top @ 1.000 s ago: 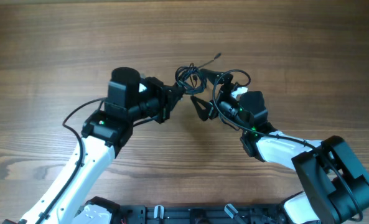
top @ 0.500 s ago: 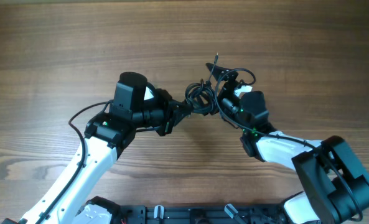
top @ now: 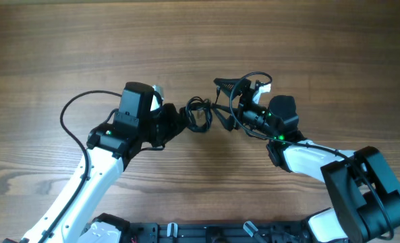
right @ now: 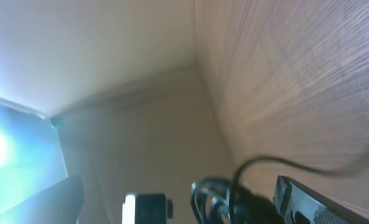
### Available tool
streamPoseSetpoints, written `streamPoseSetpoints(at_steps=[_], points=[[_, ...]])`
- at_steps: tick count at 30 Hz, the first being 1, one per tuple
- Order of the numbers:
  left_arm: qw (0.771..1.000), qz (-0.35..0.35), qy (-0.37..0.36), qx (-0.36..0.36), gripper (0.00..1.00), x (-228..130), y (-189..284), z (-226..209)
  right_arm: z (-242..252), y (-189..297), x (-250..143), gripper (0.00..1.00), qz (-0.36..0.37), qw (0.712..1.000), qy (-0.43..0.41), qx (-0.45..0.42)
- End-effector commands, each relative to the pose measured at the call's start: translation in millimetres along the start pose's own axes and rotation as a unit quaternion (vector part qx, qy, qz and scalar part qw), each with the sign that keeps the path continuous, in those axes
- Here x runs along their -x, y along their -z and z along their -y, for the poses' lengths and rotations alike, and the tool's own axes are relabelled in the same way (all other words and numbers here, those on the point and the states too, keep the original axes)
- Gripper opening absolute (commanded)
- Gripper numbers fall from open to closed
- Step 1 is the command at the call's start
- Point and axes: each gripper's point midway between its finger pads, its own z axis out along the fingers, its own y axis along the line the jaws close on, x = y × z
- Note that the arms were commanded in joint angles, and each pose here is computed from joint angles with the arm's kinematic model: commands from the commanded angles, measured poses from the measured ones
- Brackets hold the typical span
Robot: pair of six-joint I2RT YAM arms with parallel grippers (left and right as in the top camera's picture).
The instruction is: Untangle cables
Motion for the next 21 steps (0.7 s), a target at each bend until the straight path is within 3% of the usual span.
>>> streamPoseSetpoints(at_steps=[1, 4, 9, 13, 15, 21], points=[[1.000, 0.024, -0.020, 0.005, 0.04, 9.4, 3.6, 0.3, -3.0, -2.7, -8.7, 1.00, -0.030, 0.999, 0.028, 0.000], [0.999, 0.025, -0.019, 0.006, 0.04, 10.1, 3.7, -0.1, 3.6, -2.4, -6.4, 1.00, -0.027, 0.998, 0.047, -0.012], [0.995, 0.085, 0.000, 0.045, 0.04, 36.5, 10.7, -18.6, 56.3, 13.9, 19.6, 1.00, -0.005, 0.989, 0.097, -0.115], [0.991, 0.102, 0.073, 0.039, 0.04, 49.0, 17.0, -25.4, 53.3, 13.2, -13.3, 1.00, -0.082, 0.991, 0.002, -0.109], [0.996, 0.073, 0.038, 0.026, 0.04, 37.1, 12.8, -16.8, 47.3, 5.8, -26.1, 1.00, -0.091, 0.991, -0.016, -0.099], [0.996, -0.043, -0.023, -0.068, 0.04, -8.7, 8.4, 23.8, 43.1, -12.4, -28.9, 1.00, -0.025, 0.994, -0.066, -0.086]])
